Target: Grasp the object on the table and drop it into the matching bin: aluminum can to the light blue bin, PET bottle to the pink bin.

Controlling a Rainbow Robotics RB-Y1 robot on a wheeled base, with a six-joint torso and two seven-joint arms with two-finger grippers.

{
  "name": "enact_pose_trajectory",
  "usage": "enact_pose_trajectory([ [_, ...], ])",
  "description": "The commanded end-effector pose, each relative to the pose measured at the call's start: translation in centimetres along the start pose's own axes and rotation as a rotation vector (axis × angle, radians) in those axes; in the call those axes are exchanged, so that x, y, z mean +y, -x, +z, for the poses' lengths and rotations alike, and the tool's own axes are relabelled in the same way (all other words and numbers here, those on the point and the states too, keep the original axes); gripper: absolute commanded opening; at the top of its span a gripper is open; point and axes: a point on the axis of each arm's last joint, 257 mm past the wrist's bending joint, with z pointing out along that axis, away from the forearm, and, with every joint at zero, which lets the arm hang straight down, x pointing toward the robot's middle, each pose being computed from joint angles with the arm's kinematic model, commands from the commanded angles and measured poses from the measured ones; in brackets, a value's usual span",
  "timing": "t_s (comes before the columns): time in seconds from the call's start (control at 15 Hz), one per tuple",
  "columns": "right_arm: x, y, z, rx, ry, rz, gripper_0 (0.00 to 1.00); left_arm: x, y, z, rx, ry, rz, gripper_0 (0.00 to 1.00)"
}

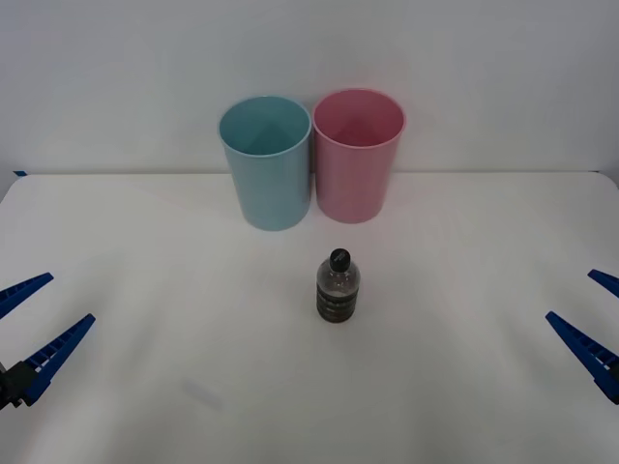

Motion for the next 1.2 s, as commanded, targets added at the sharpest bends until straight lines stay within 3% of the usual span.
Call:
enact_pose_trajectory([
  [0.07,-0.1,0.0,0.0,0.007,0.000,-0.009,1.00,0.0,0.0,0.0,0.000,0.000,0.000,1.00],
  [0.33,-0.1,0.1,0.2,0.031,0.012,-0.025,1.00,0.0,0.0,0.0,0.000,0.000,0.000,1.00],
  [0.6,0.3,-1.8,1.8,0.036,0.049,0.005,1.00,0.0,0.0,0.0,0.000,0.000,0.000,1.00],
  [0.93,1.0,-4.4,5.0,0.027,0.103,-0.101,1.00,0.0,0.0,0.0,0.000,0.000,0.000,1.00],
  [1.2,2.7,-6.4,7.6,0.052,0.172,-0.083,1.00,0.0,0.0,0.0,0.000,0.000,0.000,1.00],
])
